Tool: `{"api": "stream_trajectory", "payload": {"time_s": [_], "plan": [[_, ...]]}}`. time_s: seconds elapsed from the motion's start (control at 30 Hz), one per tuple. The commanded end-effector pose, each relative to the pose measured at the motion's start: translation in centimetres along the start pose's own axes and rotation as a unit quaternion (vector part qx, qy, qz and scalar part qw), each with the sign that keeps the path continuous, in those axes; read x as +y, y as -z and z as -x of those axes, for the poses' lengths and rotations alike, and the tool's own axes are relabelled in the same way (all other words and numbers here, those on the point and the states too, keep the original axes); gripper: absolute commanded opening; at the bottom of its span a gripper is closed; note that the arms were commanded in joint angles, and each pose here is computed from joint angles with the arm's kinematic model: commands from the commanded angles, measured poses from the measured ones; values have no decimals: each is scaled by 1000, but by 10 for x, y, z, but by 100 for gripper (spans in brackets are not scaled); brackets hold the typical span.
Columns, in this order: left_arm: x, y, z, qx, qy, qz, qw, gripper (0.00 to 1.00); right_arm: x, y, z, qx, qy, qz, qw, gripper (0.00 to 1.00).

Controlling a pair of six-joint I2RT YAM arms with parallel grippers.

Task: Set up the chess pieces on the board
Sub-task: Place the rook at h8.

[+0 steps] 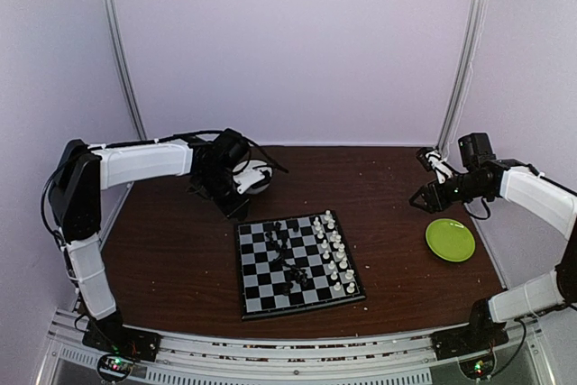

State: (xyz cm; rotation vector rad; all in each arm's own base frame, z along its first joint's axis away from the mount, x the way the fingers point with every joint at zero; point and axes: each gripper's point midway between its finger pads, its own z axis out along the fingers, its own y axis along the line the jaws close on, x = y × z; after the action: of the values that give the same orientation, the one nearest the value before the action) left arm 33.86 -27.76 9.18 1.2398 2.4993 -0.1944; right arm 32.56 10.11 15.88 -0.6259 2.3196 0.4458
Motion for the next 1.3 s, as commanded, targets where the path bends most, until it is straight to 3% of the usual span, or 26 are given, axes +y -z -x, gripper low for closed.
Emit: {"api": "stream_trajectory", "payload": {"time_s": [0.0,1.27], "plan": [[4,-7,13,-11,4,5,1000,0,2,2,8,-5,10,1,1000,53],[-1,-45,1,32,9,-18,999,5,2,-3,4,8,13,5,1000,53]]}}
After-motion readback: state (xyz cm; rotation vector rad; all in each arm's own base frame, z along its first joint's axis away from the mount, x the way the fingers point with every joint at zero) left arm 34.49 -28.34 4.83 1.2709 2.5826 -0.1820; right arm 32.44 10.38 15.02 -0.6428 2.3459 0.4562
